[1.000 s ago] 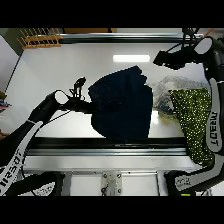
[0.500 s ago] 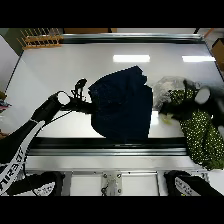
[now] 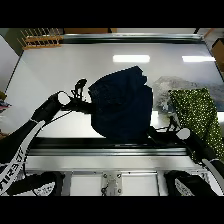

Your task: Fold the clothes and pants, and hang the long-sleeved shirts on hangers.

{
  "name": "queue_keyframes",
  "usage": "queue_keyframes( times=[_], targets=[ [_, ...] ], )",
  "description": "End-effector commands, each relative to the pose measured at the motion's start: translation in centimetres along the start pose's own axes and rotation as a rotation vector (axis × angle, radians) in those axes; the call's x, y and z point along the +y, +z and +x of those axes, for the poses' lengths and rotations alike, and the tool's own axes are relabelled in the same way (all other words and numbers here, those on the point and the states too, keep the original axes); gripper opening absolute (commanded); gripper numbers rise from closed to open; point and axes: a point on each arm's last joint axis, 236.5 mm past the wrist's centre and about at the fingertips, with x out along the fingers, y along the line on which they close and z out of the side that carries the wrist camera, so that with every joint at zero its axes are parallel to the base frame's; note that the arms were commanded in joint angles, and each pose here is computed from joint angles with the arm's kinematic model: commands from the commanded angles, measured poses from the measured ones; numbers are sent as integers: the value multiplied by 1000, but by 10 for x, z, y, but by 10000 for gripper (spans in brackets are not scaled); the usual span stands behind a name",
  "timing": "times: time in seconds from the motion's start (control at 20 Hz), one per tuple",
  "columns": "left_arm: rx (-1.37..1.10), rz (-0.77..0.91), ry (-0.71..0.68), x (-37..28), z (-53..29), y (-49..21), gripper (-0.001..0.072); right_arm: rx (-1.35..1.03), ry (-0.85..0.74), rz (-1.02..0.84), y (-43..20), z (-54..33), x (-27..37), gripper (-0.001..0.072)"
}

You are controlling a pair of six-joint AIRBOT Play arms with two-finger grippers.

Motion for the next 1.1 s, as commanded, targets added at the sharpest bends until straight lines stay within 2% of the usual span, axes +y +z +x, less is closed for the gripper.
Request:
queue_keyframes(
  times=[0.0,0.1,0.15,0.3,0.35,0.5,0.6,0.7,0.9,1.05],
  targets=[
    [1,1,1,0,0,0,34,-48,75,59,-2,22,20,643],
    [1,1,1,0,0,0,34,-77,95,63,-1,28,28,641],
    [1,1,1,0,0,0,34,-85,99,53,-1,29,31,562],
    [1,1,2,0,0,0,34,-108,109,-28,6,26,38,123],
    [-1,-1,2,1,-1,0,34,-121,119,-78,11,22,44,20],
    [-97,3,-5,-2,-34,22,33,-181,159,-243,44,-18,80,19],
    [-224,20,-33,-22,-92,52,34,-247,125,-413,78,-82,110,18],
    [-387,56,-106,-68,-176,79,34,-359,140,-606,97,-173,160,18],
    [-776,286,-305,-195,-350,72,34,-681,306,-880,60,-362,273,19],
    [-969,410,-441,-253,-438,32,33,-922,421,-1012,11,-467,315,19]
  ],
)
